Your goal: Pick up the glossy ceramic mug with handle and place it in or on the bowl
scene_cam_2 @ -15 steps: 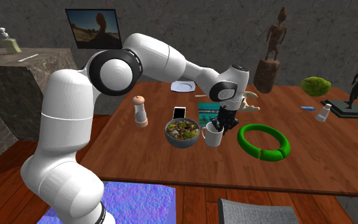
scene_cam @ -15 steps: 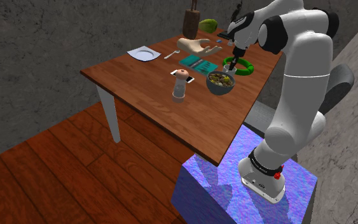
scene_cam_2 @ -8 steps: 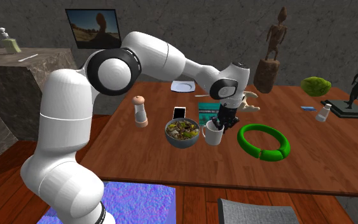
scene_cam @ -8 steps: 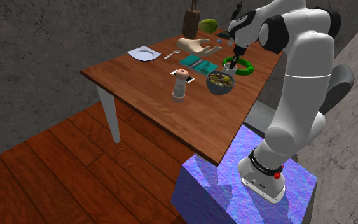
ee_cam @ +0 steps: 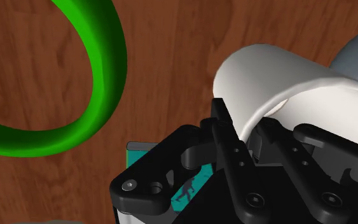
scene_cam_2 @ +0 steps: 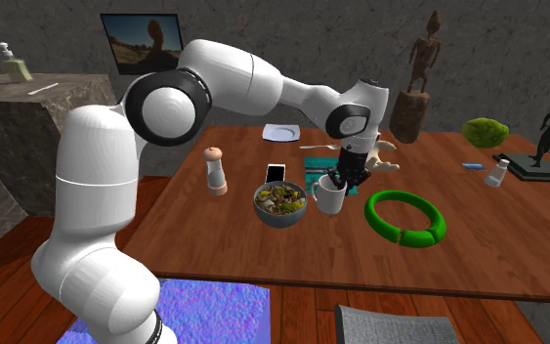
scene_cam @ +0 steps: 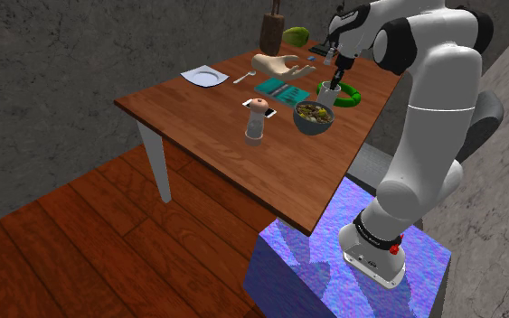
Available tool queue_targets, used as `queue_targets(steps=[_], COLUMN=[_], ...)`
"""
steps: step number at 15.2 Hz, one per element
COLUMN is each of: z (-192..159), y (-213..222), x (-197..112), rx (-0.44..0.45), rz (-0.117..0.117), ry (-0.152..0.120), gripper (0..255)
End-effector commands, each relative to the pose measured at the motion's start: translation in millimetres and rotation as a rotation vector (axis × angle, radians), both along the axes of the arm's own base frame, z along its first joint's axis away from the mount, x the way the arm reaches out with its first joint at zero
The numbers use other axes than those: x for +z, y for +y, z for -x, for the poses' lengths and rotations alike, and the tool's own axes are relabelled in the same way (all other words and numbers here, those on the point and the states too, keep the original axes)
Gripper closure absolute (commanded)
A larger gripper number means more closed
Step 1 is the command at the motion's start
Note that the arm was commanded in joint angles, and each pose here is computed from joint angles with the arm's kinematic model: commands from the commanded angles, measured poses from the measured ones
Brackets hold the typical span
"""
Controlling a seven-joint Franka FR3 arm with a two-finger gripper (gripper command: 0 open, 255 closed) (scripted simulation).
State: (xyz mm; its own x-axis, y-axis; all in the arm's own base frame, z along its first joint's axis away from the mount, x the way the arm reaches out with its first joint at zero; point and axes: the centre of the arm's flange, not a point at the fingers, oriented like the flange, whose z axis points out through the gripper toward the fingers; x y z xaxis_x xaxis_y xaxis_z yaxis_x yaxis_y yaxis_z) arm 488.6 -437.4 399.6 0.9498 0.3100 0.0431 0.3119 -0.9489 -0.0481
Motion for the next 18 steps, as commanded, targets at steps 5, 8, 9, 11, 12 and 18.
queue_targets(steps=[5,8,9,11,12,18], z=[0,0,0,0,0,0], y=[1,1,1,1,1,1], x=[32,48,54,64,69,101], rx=[0.000,0.000,0.000,0.000,0.000,0.000], rz=[0.000,0.000,0.000,0.000,0.000,0.000], ry=[0.000,0.000,0.000,0.000,0.000,0.000], gripper=[255,255,255,255,255,255])
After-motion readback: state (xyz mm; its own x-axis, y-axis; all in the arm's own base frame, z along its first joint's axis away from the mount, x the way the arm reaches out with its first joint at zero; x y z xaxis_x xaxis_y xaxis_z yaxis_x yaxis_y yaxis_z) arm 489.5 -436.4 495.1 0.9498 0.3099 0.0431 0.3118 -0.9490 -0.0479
